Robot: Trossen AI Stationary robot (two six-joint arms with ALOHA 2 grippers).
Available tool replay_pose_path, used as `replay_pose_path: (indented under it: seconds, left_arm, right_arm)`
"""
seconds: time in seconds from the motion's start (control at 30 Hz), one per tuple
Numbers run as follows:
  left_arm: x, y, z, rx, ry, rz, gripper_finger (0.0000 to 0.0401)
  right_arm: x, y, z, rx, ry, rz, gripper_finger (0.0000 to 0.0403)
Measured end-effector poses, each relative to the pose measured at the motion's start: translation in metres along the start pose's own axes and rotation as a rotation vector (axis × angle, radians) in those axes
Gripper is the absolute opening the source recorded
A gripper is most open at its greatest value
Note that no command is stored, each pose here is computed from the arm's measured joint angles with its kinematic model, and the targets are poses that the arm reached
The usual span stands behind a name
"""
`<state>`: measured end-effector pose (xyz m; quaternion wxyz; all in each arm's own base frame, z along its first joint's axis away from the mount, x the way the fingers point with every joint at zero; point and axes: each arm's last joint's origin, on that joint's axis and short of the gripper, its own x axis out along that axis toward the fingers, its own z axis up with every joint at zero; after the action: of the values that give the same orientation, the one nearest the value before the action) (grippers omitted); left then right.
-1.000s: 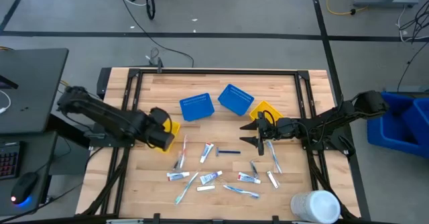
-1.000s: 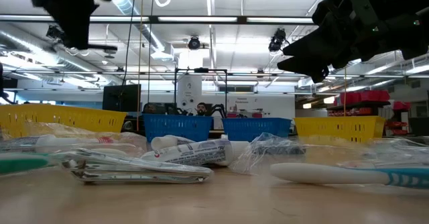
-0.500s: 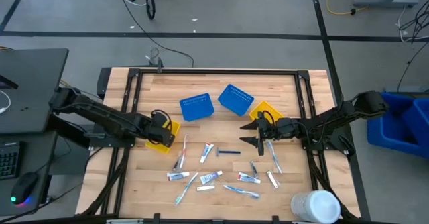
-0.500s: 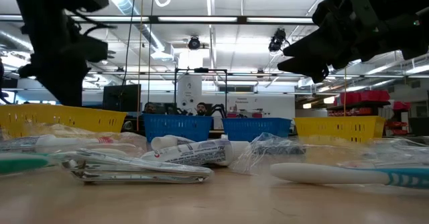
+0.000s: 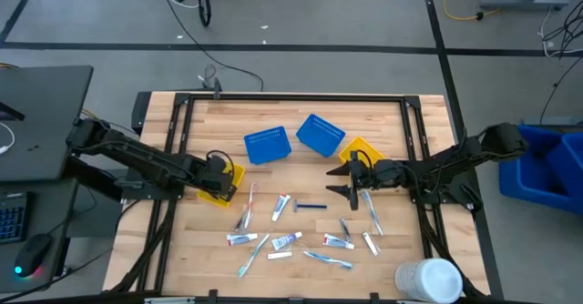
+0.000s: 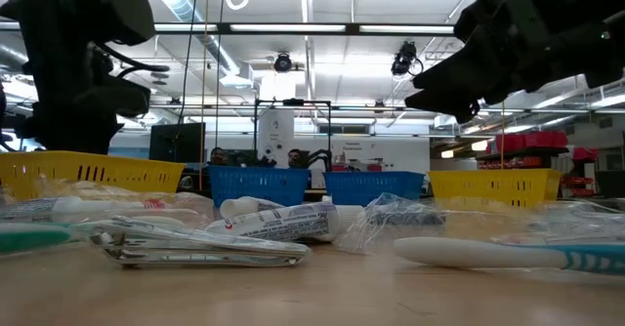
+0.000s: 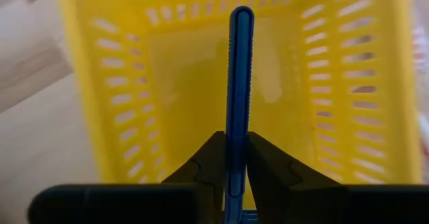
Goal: Pick & Place Travel size toiletries
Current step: Put the blue razor into the left yellow bin, then put the white toothpaste into the left blue bin
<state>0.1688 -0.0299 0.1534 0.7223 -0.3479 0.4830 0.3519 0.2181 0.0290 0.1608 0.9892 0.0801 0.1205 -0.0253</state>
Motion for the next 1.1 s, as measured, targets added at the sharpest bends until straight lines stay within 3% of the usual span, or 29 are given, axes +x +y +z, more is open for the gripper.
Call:
replay_pose_path:
  seconds: [0.4,0.7,0.9,1.1]
  left_arm:
    - [0.0,-0.004,0.002,-0.01,-0.034,-0.035,0.0138]
    - [-0.021,-0.024,0.014,0.099,-0.05,-0.118,0.0134]
    - [-0.038,-0.038,0.023,0.171,-0.094,-0.178,0.0135]
    - [-0.046,-0.05,0.03,0.156,-0.19,-0.258,0.0133]
  right_arm:
    - [0.0,-0.001,-0.005,-0.008,0.053,-0.011,0.0259]
    - [0.0,-0.001,-0.006,-0.007,0.058,-0.007,0.0244]
    - [0.0,0.002,-0.007,0.006,0.073,0.055,0.0252]
    - [0.001,0.011,-0.015,-0.011,0.112,0.089,0.0256]
